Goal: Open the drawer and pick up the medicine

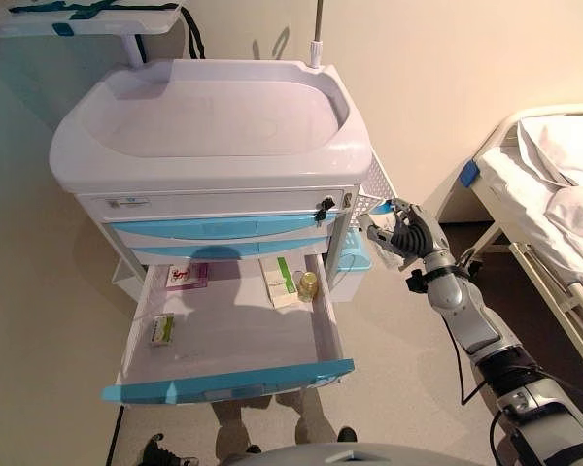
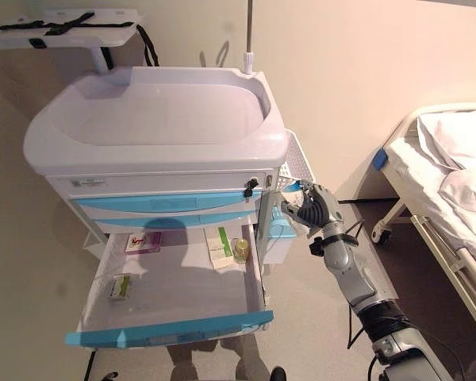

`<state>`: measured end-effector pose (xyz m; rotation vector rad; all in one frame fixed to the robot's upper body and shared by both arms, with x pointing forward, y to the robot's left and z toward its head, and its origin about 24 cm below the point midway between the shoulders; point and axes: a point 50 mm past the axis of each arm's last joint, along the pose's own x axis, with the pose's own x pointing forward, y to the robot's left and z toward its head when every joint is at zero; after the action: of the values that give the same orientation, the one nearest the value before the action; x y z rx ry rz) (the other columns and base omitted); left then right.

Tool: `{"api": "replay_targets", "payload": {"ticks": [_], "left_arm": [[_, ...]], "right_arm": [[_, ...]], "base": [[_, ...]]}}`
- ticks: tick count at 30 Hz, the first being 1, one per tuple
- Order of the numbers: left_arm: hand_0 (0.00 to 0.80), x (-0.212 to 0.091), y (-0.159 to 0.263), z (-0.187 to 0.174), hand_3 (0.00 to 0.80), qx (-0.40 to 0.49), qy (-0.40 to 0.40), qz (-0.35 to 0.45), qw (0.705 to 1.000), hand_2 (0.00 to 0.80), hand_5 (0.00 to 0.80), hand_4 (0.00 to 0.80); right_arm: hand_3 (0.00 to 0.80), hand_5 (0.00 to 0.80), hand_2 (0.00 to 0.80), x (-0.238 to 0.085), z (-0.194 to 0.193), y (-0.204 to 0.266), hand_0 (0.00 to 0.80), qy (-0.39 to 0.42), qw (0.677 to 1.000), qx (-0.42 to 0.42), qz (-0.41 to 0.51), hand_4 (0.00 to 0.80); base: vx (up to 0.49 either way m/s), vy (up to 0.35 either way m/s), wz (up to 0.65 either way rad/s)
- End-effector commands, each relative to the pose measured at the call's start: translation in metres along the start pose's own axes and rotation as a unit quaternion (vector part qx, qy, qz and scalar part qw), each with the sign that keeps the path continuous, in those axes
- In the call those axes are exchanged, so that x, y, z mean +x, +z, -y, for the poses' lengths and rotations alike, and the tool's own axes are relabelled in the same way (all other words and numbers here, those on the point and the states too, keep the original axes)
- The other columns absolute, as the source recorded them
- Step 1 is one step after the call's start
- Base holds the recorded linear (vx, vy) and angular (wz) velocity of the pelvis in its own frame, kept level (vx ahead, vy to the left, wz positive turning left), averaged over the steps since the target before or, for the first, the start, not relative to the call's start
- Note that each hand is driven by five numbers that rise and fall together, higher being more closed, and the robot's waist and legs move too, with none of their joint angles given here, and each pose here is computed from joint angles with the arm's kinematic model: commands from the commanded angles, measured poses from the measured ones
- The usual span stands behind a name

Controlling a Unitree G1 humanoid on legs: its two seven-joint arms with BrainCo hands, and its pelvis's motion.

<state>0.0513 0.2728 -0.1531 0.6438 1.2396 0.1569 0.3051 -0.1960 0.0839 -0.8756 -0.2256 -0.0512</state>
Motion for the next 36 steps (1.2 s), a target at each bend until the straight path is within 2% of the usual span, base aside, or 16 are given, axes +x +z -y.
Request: {"api": "replay_targets", "payload": {"ticks": [1,19,36], "left_arm": [[0.0,0.005,0.0,-0.013,0.0,0.02,0.018,-0.014,1.0,0.0,0.0,0.0],[0.0,0.005,-0.006,-0.019,0.0,0.033,0.025,-0.022,0.999,0.0,0.0,0.0],[0.0,0.005,-0.01,-0.026,0.0,0.046,0.035,-0.025,0.998,0.0,0.0,0.0]], "right_arm": [[0.8,0.8,0.8,0.023,0.036,0.031,0.8,-0.095,0.993,0.038,0.062,0.8],[0.8,0.8,0.8,0.066,0.071,0.06,0.8,-0.174,0.98,0.039,0.086,0.8],[0.8,0.8,0.8,0.123,0.129,0.118,0.8,-0.216,0.967,-0.039,0.129,0.8]], "base": [[0.0,0.0,0.0],[0.0,0.0,0.0],[0.0,0.0,0.0]]}}
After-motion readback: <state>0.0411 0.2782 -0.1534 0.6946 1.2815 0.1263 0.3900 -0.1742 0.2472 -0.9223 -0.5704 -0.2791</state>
